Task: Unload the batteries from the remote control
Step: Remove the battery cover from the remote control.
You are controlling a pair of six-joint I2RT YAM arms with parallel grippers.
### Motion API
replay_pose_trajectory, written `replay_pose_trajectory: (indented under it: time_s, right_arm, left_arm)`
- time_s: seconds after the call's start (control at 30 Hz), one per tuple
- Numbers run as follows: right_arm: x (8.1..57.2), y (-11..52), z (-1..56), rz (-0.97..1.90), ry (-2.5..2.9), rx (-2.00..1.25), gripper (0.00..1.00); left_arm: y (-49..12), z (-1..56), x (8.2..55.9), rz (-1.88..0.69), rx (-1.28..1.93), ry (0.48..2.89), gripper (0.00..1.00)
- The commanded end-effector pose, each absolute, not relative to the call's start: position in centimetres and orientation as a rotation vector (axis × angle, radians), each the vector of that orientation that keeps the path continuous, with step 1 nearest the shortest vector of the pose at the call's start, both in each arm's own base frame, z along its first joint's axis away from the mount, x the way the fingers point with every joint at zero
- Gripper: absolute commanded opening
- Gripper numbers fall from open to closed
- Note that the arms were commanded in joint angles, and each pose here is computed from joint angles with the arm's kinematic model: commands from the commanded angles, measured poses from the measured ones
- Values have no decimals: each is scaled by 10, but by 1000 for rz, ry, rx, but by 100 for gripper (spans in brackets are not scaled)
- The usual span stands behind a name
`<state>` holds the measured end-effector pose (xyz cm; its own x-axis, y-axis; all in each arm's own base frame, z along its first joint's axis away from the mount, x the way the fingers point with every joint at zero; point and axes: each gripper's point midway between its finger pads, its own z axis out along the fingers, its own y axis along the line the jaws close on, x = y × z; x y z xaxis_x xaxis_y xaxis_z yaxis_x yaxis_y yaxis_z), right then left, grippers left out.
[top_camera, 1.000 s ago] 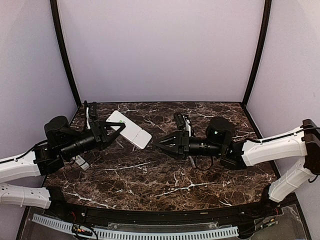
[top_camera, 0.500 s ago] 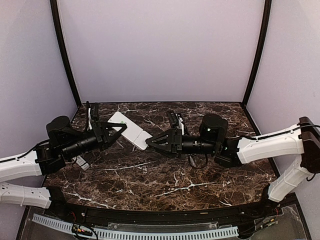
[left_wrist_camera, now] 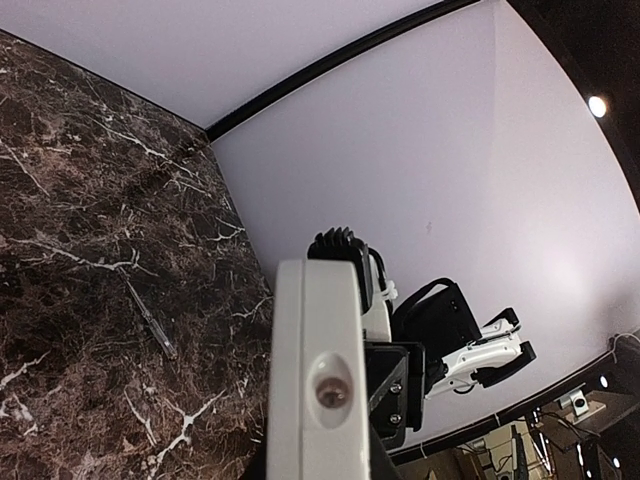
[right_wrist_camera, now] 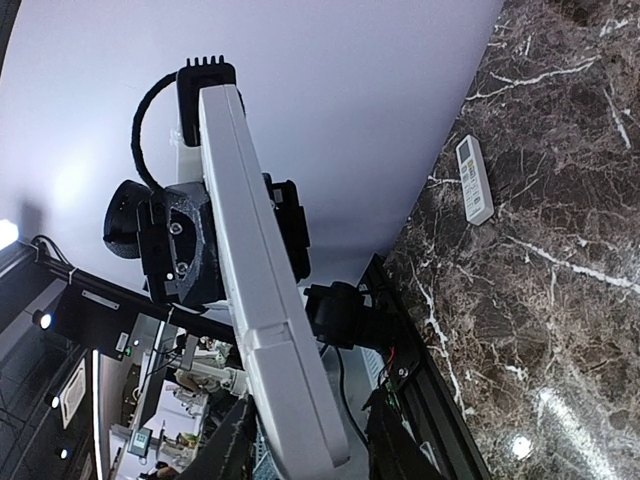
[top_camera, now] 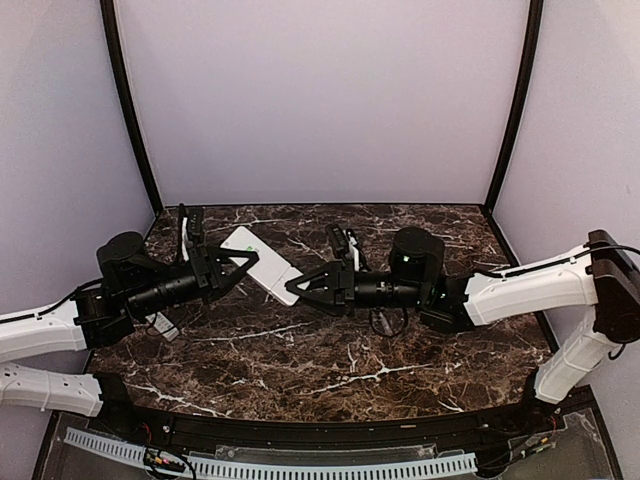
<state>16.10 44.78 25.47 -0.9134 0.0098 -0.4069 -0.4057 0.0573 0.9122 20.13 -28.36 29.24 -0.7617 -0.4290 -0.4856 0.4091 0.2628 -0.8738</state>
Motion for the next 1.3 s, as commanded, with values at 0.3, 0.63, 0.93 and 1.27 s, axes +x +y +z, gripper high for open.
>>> replay_pose_trajectory:
  time_s: [0.3, 0.63, 0.93, 1.27]
  right_arm:
    - [155, 443, 247, 1952, 2058, -366, 22]
    - [154, 440, 244, 1948, 2069, -356, 18]
    - [155, 439, 253, 1956, 2066, -338, 26]
    - [155, 443, 253, 1971, 2054, -342, 33]
  left_arm:
    - [-276, 311, 201, -1600, -19, 1776, 0]
    - [-274, 311, 202, -1594, -21, 1774, 0]
    - [-279, 308, 195, -1546, 103, 1788, 0]
    - [-284, 309, 190, -1575, 153, 1775, 0]
